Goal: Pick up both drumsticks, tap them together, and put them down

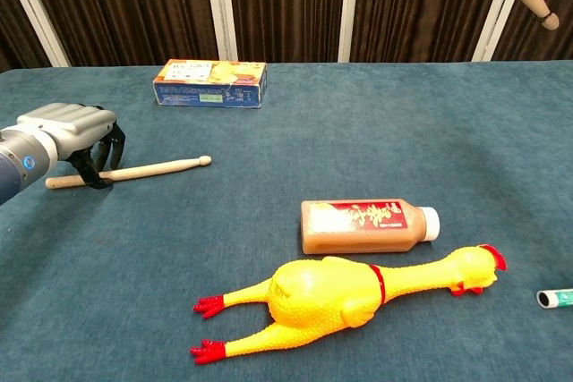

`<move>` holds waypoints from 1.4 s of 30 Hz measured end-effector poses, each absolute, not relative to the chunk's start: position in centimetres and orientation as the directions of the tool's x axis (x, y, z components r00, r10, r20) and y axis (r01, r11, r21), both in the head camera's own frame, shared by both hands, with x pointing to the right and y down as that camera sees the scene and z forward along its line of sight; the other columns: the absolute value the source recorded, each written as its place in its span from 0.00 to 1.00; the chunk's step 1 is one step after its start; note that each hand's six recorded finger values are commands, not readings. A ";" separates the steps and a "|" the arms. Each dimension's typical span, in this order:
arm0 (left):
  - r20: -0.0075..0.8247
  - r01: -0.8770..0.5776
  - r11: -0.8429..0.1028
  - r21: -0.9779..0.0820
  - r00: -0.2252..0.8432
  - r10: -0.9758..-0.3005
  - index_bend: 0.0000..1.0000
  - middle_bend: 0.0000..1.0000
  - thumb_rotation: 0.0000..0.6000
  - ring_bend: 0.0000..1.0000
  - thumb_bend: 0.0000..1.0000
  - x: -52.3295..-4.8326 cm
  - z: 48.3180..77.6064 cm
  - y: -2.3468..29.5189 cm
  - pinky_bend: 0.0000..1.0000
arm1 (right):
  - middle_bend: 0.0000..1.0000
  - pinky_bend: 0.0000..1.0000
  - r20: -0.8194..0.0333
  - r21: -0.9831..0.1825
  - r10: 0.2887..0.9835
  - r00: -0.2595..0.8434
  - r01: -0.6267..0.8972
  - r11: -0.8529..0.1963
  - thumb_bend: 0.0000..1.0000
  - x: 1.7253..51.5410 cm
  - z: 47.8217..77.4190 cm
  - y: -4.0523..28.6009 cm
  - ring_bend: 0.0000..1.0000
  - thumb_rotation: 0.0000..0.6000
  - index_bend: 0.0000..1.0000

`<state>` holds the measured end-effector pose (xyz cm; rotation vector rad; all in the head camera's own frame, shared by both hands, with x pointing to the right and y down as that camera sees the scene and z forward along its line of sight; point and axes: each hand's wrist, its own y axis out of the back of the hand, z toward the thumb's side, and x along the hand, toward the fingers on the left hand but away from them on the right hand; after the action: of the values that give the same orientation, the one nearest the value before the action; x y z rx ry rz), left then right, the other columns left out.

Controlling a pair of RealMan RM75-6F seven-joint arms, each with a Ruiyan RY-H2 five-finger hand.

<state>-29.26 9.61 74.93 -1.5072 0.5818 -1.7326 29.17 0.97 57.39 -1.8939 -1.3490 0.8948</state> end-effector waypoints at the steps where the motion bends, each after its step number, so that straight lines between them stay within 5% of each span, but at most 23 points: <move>1: 0.628 0.242 -0.614 -0.751 -0.022 -0.778 0.51 0.52 1.00 0.05 0.40 -29.2 74.9 9.6 0.00 | 0.61 0.06 -0.163 -0.809 0.956 0.242 0.522 -0.270 0.46 29.1 57.4 1.0 0.39 1.00 0.65; 42: 0.632 0.337 -0.605 -0.721 -0.037 -0.774 0.55 0.56 1.00 0.06 0.40 -28.2 75.0 10.2 0.00 | 0.61 0.06 -0.169 -0.819 0.961 0.219 0.511 -0.260 0.46 29.9 57.7 0.9 0.39 1.00 0.65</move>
<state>-28.24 10.16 75.00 -1.4336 0.4875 -1.7548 29.85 0.90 57.72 -1.8711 -1.3584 0.9228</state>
